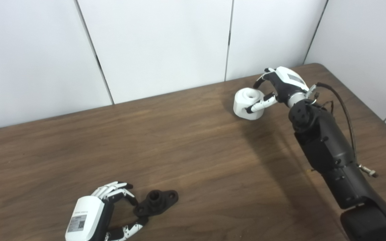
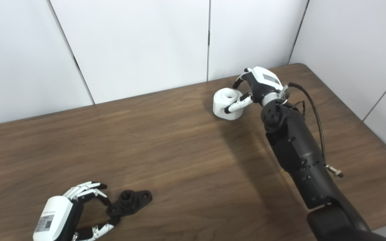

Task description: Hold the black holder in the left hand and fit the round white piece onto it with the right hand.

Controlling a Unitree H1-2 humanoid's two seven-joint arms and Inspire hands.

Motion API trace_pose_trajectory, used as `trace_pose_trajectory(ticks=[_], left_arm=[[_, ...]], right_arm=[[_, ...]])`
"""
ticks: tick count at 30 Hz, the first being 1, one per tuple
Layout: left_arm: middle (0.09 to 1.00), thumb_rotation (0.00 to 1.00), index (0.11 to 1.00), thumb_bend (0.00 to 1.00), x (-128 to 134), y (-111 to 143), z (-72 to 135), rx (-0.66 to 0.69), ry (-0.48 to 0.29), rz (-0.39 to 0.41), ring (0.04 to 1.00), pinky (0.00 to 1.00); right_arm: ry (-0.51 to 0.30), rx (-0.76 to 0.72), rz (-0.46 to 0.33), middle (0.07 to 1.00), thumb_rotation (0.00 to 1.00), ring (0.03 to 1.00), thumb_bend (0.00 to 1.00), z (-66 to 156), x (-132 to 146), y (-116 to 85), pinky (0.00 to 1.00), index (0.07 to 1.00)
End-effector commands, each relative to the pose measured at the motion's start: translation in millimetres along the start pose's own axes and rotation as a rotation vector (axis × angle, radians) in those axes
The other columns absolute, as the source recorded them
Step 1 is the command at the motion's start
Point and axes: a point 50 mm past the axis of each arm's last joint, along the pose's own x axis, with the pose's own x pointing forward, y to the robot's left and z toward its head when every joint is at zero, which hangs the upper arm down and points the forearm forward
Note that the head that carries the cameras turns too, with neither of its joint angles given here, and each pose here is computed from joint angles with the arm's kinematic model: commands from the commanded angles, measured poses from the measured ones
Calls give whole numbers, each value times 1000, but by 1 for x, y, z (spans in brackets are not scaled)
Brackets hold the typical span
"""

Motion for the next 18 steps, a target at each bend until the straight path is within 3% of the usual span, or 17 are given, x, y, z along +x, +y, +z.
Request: trace_pose_trajectory(ticks=[1, 18], left_arm=[[741, 42, 486, 518, -7, -5, -6, 21, 47, -48, 795, 766], [739, 42, 486, 518, -6, -5, -5, 29, 40, -45, 793, 765]], right_arm=[[-31, -11, -94, 956, 280, 1000, 887, 9, 6, -28, 1000, 660], [-29, -26, -73, 956, 281, 1000, 869, 7, 7, -25, 1000, 654]])
